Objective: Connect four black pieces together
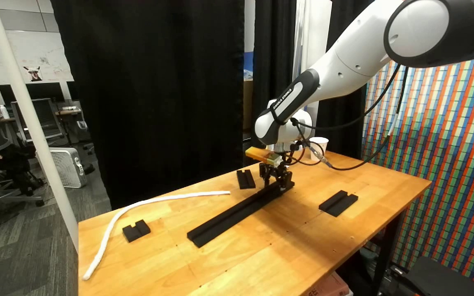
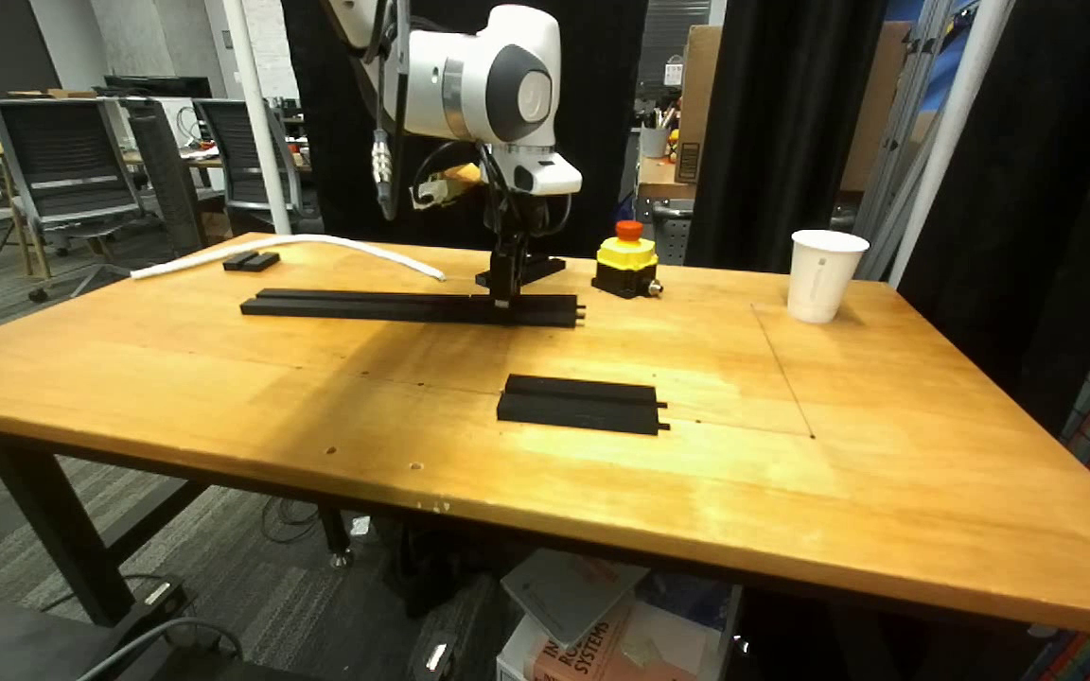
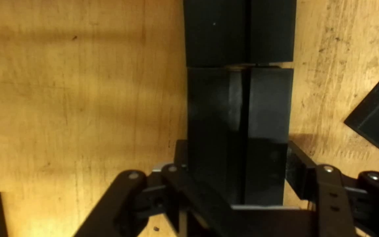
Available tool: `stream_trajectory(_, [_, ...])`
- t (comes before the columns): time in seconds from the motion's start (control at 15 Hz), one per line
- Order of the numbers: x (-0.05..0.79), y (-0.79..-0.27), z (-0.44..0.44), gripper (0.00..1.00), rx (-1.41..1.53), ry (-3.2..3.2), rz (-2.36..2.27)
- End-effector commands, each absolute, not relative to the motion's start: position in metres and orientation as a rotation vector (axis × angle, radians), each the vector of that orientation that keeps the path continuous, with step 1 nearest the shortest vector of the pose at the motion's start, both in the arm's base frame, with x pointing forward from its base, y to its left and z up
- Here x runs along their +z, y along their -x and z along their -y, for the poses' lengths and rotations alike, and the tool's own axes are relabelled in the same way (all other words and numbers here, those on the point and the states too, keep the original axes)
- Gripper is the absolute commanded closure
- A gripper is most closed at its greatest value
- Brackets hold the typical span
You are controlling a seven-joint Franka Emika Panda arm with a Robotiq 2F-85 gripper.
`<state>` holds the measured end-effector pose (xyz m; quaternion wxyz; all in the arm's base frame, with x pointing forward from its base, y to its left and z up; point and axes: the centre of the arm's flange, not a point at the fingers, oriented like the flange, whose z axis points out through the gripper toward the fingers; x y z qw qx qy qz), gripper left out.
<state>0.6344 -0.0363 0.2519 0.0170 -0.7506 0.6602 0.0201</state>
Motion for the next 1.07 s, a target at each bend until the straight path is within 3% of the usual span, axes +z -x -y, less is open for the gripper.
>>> stream_trajectory(0.0, [0.254,-0.641,0.031,0.55,0.023,2.342,-2.085])
stream_trajectory(1.0, [0.233,-0.651,0.008,0.55,0.121,2.407,-1.838])
